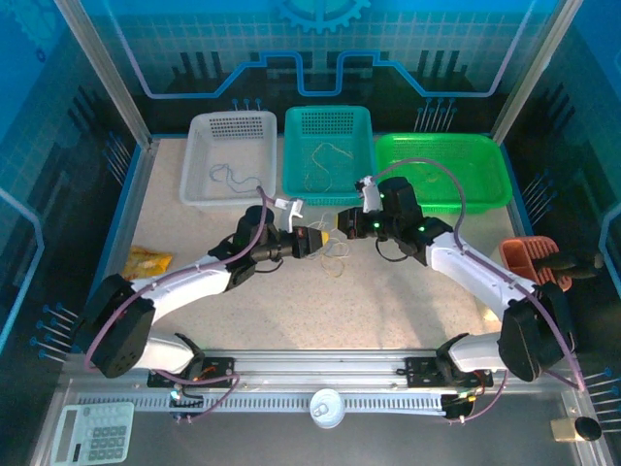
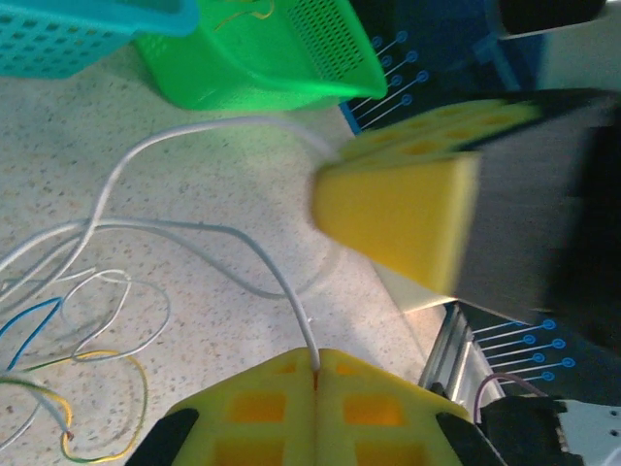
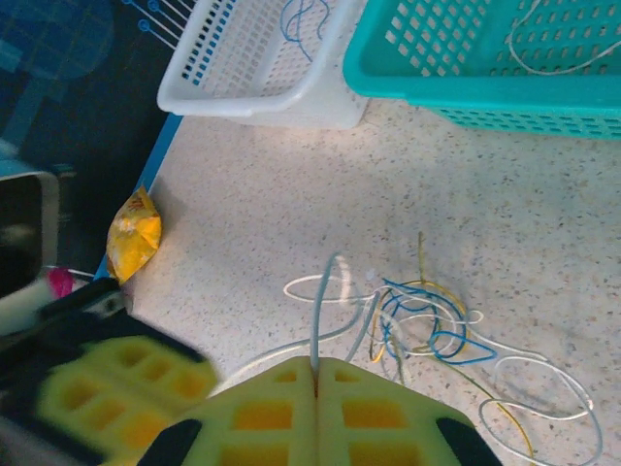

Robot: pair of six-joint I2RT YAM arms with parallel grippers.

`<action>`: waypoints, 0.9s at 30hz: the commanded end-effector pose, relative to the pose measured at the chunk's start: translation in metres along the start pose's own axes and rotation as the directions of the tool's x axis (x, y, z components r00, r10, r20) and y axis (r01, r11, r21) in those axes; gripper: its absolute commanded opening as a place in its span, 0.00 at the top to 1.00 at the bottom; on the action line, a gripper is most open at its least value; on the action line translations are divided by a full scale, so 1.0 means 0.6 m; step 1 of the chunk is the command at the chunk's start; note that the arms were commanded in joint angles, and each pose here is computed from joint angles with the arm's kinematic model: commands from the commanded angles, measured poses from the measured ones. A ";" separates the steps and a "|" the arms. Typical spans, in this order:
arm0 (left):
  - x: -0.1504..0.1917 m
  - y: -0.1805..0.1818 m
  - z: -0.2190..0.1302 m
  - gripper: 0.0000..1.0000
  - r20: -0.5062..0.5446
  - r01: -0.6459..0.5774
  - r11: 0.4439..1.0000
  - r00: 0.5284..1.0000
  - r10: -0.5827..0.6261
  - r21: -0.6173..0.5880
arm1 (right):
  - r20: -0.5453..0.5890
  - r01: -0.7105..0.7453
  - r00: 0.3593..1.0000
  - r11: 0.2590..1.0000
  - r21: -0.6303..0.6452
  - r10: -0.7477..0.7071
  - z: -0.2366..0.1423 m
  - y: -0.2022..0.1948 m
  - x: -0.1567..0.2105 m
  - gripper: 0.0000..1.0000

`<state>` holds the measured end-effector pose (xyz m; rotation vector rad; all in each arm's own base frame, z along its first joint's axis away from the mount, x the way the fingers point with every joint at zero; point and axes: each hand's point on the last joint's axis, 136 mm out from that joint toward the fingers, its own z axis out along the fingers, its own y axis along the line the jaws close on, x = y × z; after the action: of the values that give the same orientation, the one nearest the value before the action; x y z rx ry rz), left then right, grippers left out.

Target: Untangle the cables

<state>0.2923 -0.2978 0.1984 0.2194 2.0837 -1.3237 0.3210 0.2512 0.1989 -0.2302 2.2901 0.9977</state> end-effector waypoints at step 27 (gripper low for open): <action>-0.118 -0.192 -0.061 1.00 0.106 0.034 0.971 0.993 -0.061 0.236 | 0.066 0.109 0.992 0.994 -0.020 -0.108 0.035 -0.051 0.078 0.24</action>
<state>0.2888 -0.3049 0.3068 0.1612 1.9110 -1.5130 0.3021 0.2304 0.1279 -0.2216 2.2962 0.9326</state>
